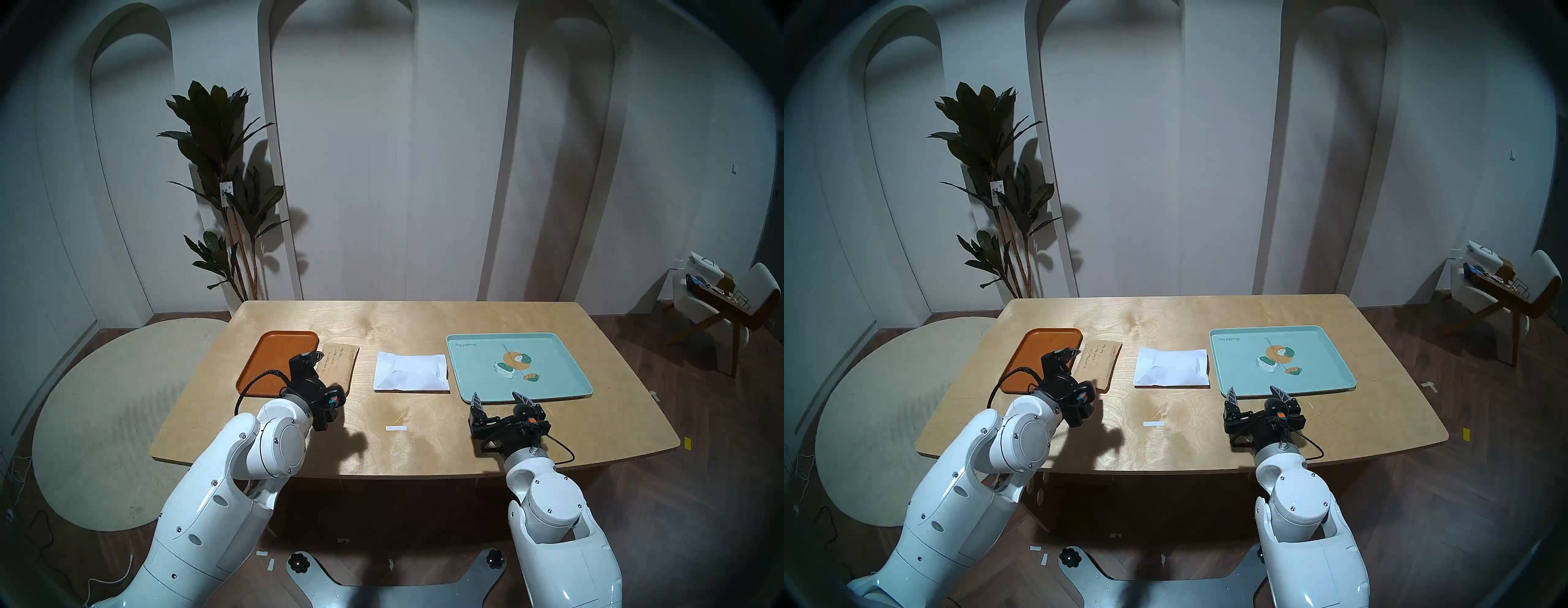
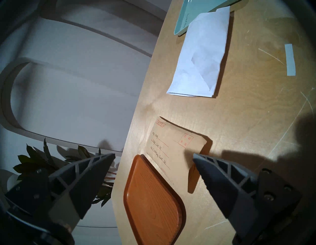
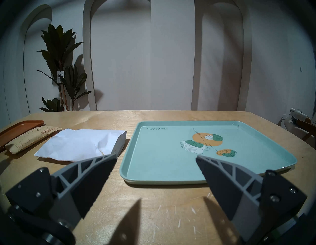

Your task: Sort the mail into the trays, one tray per recipient

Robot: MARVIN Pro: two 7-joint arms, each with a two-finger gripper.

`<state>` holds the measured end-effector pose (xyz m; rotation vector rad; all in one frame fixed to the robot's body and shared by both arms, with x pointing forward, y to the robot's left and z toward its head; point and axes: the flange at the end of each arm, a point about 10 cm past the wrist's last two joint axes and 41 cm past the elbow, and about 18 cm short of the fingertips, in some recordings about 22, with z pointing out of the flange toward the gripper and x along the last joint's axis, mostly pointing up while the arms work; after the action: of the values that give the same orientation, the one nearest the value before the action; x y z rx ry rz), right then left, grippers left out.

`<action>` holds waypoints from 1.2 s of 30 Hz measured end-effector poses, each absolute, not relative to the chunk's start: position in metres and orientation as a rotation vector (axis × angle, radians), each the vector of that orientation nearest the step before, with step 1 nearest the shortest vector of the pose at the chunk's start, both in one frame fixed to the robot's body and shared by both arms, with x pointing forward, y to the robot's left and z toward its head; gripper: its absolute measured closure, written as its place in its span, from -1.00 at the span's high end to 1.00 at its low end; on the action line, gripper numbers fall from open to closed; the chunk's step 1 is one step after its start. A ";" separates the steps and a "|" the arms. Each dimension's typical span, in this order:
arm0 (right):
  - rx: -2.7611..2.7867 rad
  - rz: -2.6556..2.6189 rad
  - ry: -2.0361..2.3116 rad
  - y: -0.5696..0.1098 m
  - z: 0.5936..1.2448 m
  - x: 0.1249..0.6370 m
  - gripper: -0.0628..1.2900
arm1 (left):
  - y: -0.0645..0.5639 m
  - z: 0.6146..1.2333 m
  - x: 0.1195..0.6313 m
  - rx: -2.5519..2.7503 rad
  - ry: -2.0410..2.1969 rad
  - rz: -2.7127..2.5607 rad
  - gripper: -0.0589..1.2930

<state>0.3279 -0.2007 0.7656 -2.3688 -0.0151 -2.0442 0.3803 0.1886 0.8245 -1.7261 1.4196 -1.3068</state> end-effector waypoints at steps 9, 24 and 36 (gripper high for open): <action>-2.369 -2.044 -0.015 -0.201 0.766 0.328 0.94 | 0.187 0.818 0.371 -1.751 1.416 -1.315 0.91; -2.369 -2.044 -0.015 -0.201 0.766 0.328 0.94 | 0.177 0.789 0.358 -1.808 1.450 -1.293 0.91; -2.369 -2.044 -0.015 -0.201 0.766 0.328 0.94 | 0.179 0.780 0.375 -1.796 1.445 -1.291 0.90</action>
<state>0.3279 -0.2007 0.7656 -2.3691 -0.0154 -2.0442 0.3754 0.1788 0.7797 -1.7962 1.4447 -1.2908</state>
